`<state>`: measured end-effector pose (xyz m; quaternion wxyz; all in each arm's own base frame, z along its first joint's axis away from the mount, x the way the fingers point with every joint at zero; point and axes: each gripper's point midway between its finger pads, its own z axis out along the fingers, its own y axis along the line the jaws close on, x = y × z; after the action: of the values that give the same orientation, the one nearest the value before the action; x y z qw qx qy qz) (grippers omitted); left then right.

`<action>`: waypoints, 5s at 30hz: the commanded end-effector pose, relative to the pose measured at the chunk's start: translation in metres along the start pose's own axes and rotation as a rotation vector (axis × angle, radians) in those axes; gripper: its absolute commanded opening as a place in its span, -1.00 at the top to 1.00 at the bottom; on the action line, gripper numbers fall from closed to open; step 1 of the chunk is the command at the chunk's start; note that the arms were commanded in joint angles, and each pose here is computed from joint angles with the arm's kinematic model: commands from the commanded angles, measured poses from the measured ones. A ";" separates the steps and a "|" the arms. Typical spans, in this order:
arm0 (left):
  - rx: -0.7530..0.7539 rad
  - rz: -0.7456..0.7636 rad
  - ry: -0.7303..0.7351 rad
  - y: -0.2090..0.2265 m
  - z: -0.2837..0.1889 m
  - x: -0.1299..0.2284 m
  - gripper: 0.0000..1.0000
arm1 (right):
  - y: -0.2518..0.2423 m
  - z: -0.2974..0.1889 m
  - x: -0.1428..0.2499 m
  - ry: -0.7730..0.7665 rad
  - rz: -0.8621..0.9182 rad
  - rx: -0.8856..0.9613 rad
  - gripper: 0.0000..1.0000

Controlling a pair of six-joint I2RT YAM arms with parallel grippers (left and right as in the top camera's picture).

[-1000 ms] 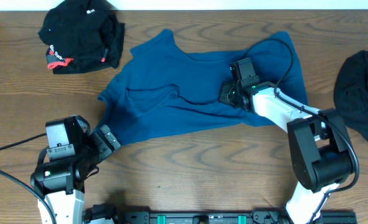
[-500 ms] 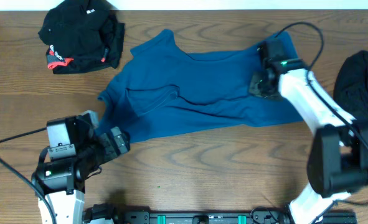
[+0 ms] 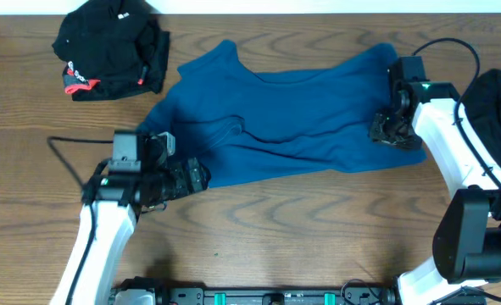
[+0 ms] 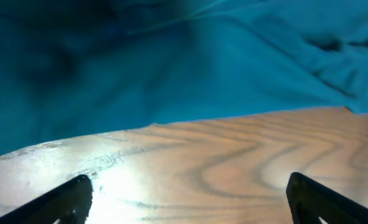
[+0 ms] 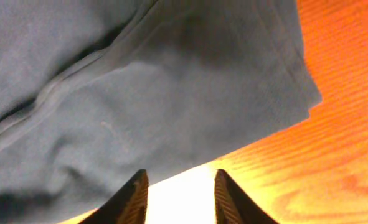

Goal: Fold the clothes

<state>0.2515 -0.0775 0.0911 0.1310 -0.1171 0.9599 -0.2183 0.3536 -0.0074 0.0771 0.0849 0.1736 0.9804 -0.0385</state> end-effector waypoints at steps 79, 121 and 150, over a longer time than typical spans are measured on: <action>-0.664 -0.008 0.042 0.115 0.069 -0.003 0.54 | -0.064 0.123 0.013 0.161 0.013 0.030 0.88; -0.696 -0.050 -0.053 0.107 -0.003 -0.011 0.31 | -0.138 0.000 -0.008 -0.082 0.350 0.356 0.55; -0.299 0.394 -0.394 -0.097 -0.042 -0.234 -0.96 | 0.043 -0.124 -0.136 -0.426 -0.043 -0.393 -0.99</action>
<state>0.4506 -0.0805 0.2216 0.3345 0.0040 0.9421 -0.0237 0.4654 -0.0025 0.2378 0.3417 0.1071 0.9276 0.1066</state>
